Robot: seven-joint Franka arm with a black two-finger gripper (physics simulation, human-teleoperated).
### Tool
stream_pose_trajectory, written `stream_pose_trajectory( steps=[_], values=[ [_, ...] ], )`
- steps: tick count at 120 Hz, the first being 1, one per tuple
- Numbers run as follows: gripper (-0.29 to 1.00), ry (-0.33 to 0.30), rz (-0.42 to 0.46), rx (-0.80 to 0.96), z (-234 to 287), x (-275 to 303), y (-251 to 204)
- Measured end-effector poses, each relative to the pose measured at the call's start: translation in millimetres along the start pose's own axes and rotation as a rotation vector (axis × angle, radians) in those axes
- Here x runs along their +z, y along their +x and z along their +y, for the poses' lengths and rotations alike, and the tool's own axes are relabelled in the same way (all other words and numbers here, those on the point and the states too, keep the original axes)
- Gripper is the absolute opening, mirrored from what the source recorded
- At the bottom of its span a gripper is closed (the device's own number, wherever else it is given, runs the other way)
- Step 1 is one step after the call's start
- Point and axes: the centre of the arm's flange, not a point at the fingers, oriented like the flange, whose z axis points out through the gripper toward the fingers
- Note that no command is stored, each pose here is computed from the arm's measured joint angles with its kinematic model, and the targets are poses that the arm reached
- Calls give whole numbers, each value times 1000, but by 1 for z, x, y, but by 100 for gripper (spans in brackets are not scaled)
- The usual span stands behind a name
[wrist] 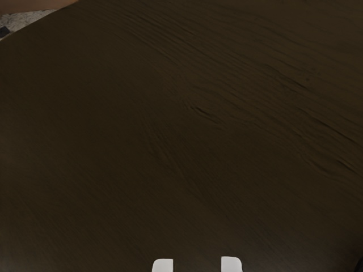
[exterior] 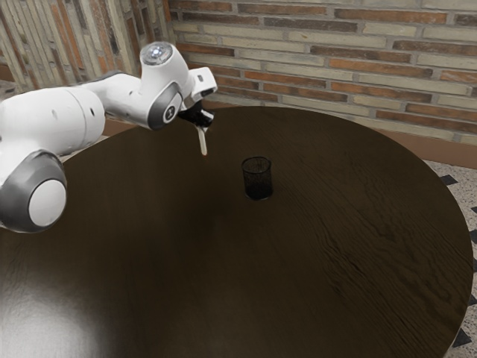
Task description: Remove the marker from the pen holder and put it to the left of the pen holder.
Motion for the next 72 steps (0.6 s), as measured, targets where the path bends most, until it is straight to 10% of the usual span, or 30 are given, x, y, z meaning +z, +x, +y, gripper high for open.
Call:
stream_pose_trajectory(
  steps=[72],
  values=[
    [6,-46,41,38,22,75,-14]
  ],
)
